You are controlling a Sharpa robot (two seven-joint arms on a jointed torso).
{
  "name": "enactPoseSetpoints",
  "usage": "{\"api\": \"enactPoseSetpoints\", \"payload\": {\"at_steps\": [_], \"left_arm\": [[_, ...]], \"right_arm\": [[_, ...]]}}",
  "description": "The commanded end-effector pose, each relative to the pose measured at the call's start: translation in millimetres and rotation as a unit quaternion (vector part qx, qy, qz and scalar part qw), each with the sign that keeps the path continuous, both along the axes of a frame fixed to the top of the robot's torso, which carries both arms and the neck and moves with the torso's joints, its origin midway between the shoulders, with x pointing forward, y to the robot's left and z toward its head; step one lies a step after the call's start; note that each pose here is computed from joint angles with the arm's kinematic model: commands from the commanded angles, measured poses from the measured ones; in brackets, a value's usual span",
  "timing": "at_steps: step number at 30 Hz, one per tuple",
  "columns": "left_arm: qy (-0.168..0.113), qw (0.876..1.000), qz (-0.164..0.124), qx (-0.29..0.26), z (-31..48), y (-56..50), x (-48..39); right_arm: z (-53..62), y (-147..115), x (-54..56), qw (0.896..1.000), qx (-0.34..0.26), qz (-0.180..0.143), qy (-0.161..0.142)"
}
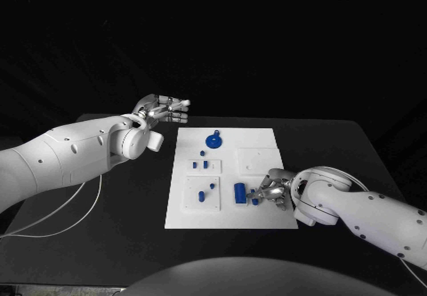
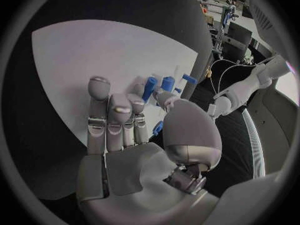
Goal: Assemble the parts on the task board
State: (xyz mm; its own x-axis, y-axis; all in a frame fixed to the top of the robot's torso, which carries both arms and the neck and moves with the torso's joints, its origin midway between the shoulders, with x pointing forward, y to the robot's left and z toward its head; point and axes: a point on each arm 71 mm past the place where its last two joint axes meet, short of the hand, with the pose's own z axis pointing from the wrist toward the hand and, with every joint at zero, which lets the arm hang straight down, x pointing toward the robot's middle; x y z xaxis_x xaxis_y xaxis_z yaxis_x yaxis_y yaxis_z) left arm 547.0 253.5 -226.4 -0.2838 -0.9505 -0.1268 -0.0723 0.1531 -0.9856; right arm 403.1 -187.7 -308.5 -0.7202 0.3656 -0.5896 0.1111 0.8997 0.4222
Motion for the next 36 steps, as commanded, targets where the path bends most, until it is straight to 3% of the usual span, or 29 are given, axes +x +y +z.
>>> {"api": "enactPoseSetpoints", "payload": {"at_steps": [1,13,24,36], "left_arm": [[-0.001,1.0,-0.007,-0.003,0.2,-2.1,-0.5],[-0.001,1.0,-0.006,-0.002,0.0,-0.3,-0.1],[-0.001,1.0,-0.006,-0.002,-0.1,-1.1,0.3],[-0.001,1.0,-0.006,-0.002,-0.2,-0.7,0.0]], "right_arm": [[-2.0,0,-2.4,1.0,0.01,-0.003,-0.001],[3.4,-5,-1.9,0.999,0.03,-0.016,-0.015],[10.7,-10,-1.9,0.999,0.046,-0.021,-0.009],[12.0,-17,-6.4,0.999,0.036,0.02,0.018]]}}
